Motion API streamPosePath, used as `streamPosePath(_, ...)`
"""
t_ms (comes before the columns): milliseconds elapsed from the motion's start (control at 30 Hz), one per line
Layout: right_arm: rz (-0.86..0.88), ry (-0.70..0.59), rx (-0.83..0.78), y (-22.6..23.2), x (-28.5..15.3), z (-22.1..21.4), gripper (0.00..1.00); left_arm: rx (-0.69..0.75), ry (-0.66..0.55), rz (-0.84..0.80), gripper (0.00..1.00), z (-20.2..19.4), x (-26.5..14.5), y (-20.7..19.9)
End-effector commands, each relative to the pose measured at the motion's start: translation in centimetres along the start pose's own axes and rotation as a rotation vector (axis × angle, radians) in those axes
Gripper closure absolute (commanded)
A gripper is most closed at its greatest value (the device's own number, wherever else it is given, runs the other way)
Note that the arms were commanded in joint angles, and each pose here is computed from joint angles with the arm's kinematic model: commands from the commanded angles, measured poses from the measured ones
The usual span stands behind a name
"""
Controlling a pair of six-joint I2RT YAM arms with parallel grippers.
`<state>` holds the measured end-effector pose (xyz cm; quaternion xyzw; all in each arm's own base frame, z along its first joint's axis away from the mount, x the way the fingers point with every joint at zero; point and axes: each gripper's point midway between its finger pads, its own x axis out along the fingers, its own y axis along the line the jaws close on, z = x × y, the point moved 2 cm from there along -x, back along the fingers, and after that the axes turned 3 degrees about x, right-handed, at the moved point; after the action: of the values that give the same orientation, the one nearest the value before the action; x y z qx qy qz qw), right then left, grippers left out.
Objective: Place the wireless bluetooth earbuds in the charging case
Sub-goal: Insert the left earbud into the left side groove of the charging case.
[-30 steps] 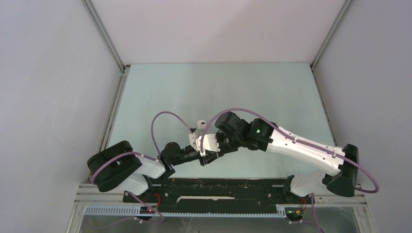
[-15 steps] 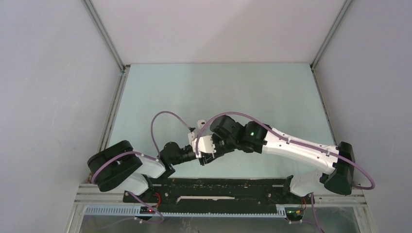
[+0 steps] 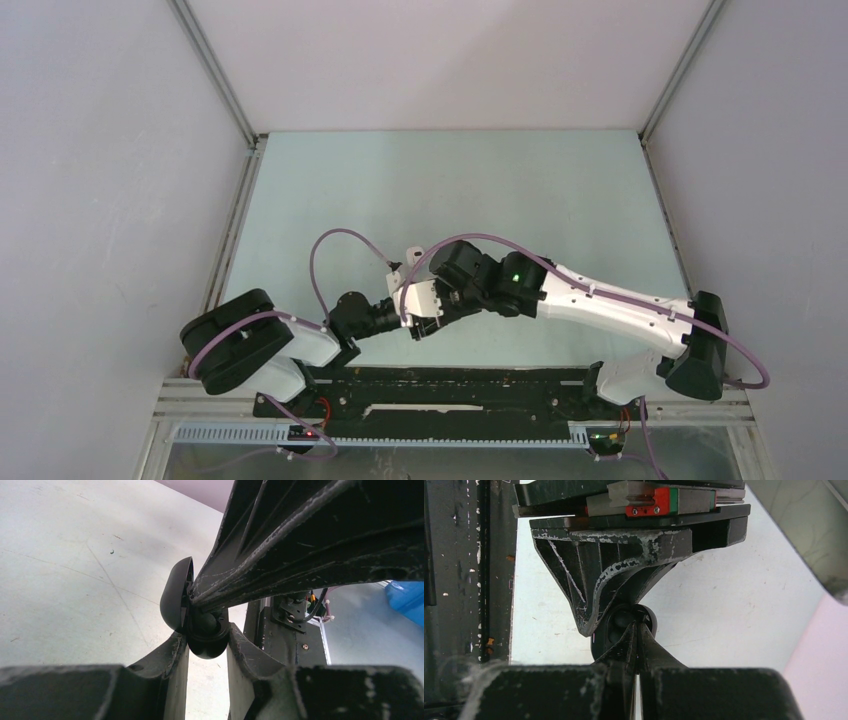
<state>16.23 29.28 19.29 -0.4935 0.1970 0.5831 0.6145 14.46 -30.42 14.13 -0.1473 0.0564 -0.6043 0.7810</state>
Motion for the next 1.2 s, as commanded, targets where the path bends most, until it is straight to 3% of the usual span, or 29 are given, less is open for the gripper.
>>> streamPosePath(0, 0.004, 0.035, 0.007, 0.0, 0.3, -0.6, 1.0, 0.018, -0.068, -0.023, 1.0, 1.7, 0.2, -0.3)
streamPosePath(367, 0.026, 0.008, 0.002, 0.6, -0.2, -0.2, 0.99, 0.016, -0.068, -0.005, 1.0, 1.7, 0.2, 0.0)
streamPosePath(900, 0.058, -0.078, 0.12, -0.1, -2.1, 0.9, 0.78, 0.018, -0.067, 0.0, 1.0, 1.6, 0.2, 0.2)
streamPosePath(1000, 0.085, -0.147, 0.17, -0.4, -3.8, 1.2, 0.67, 0.019, -0.064, -0.003, 1.0, 1.5, 0.2, 0.1)
streamPosePath(1167, 0.109, -0.298, 0.253, -1.5, -7.3, 1.3, 0.59, 0.021, -0.062, -0.011, 1.0, 1.5, 0.2, 0.0)
